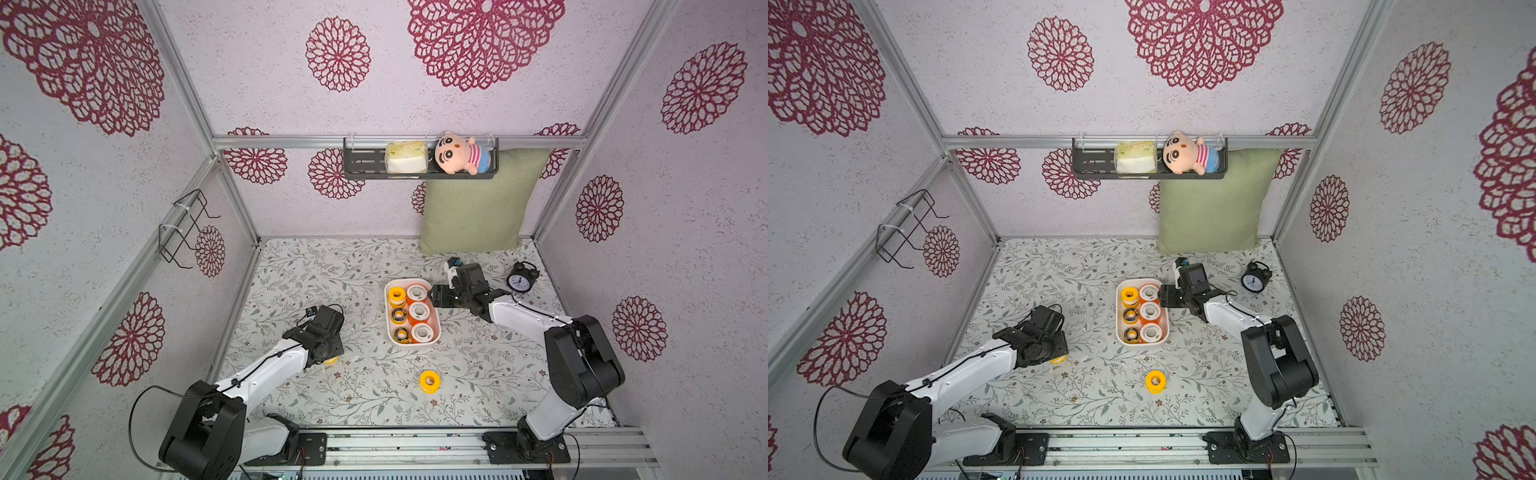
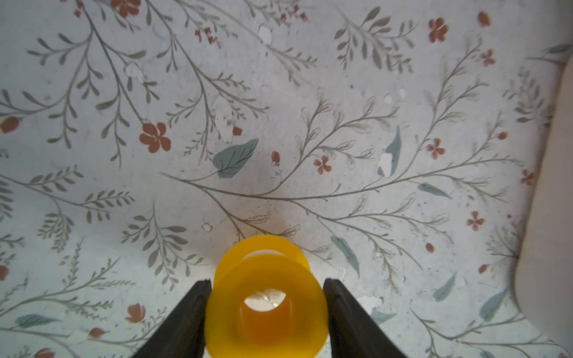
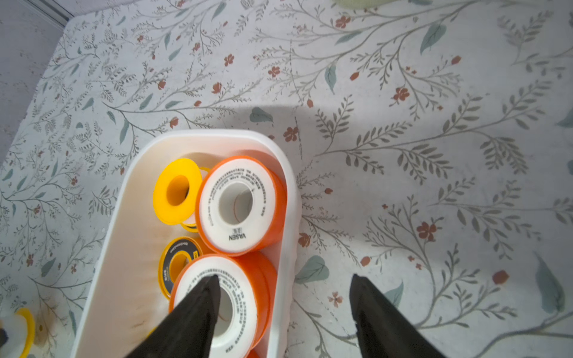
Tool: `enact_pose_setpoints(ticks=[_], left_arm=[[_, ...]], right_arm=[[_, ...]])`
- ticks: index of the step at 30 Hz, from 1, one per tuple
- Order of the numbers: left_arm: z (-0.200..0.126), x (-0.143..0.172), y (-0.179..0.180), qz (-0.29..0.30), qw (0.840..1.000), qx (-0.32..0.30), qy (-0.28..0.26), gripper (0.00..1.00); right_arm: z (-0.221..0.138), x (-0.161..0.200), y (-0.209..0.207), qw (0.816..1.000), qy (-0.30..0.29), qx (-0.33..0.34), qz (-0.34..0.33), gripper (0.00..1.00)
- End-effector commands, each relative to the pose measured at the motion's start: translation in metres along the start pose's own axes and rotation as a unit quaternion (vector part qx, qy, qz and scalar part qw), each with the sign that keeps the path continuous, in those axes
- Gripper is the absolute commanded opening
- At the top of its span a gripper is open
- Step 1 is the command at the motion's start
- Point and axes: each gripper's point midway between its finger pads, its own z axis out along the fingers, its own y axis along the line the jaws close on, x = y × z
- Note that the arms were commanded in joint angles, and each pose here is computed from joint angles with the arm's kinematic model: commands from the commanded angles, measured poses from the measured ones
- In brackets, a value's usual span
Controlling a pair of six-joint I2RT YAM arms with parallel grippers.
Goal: Put the sealing tape into the storage box
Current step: Adjust the storage box at the center of the board.
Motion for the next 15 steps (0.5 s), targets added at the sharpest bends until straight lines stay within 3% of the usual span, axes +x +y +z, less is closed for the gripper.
enact_pose_setpoints(ticks=[1,6,15], left_arm=[[-0.018,-0.021,-0.013,0.013,0.999,0.022,-0.020,0.62],[-0.031,-0.040,-0.042,0.026,0.997,0.065,-0.021,0.63],[-0.042,-0.075,-0.112,0.072,0.989,0.130,-0.026,0.63]], right_arm=[[-0.013,-0.001,0.009,1.000,-0.006,-0.025,-0.010,0.72],[-0.012,0.016,0.009,0.999,0.011,-0.037,-0.008,0.69],[-0.009,0.027,0.016,0.997,0.018,-0.070,0.016,0.49]])
